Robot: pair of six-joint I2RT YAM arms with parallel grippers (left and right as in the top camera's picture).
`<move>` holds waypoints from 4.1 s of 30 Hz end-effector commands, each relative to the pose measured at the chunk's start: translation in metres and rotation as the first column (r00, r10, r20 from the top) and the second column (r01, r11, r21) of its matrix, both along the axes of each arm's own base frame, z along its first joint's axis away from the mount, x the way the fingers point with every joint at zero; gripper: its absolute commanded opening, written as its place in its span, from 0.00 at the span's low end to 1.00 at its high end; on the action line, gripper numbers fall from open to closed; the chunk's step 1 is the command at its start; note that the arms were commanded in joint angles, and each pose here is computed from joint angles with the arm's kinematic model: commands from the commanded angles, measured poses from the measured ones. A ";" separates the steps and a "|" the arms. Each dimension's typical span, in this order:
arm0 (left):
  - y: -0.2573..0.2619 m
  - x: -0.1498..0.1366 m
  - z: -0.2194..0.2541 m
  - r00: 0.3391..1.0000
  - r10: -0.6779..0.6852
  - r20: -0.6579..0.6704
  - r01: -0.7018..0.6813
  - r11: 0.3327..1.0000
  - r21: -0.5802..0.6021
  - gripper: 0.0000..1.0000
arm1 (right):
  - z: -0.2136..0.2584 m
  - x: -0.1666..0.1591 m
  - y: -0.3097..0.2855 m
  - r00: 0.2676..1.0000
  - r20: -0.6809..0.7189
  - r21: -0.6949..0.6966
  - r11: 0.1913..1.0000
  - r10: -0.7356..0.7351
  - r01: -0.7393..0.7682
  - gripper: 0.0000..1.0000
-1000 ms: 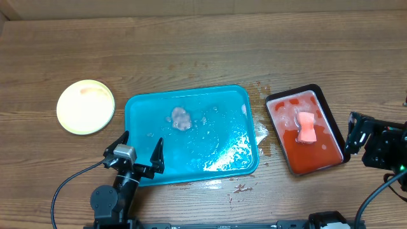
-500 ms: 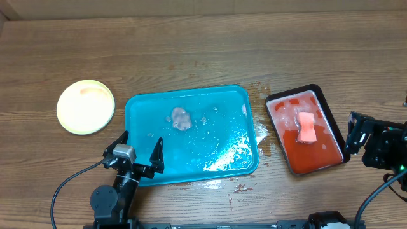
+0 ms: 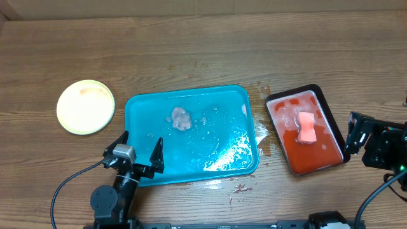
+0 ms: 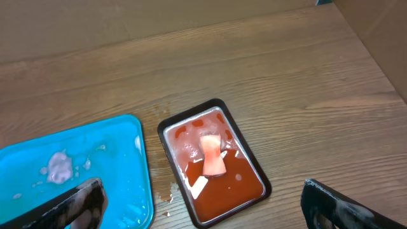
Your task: Clean dirty plates on tray and stack at the side
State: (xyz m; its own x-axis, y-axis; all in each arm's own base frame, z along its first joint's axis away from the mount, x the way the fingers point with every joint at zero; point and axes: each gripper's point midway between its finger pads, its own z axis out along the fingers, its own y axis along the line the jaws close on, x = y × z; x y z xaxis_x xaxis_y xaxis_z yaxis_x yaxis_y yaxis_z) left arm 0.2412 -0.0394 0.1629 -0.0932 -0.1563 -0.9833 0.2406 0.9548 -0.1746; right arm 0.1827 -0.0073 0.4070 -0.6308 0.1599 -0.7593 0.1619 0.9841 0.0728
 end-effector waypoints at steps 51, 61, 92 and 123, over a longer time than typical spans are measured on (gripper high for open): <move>0.004 0.000 0.000 1.000 0.020 -0.002 -0.020 1.000 -0.019 1.00 | -0.168 0.048 0.056 0.640 0.762 0.192 0.913 0.092 -0.360 1.00; 0.004 0.000 0.000 1.000 0.020 -0.002 -0.020 1.000 -0.019 1.00 | -0.183 0.048 0.073 0.547 0.781 -0.055 0.905 0.302 -0.422 1.00; 0.004 0.000 0.000 1.000 0.020 -0.002 -0.020 1.000 -0.019 1.00 | -0.231 0.051 0.077 0.656 0.640 -0.107 0.891 0.401 -0.441 1.00; 0.004 0.000 0.000 1.000 0.020 -0.002 -0.020 1.000 -0.019 1.00 | -0.231 0.051 0.077 0.656 0.640 -0.107 0.891 0.401 -0.441 1.00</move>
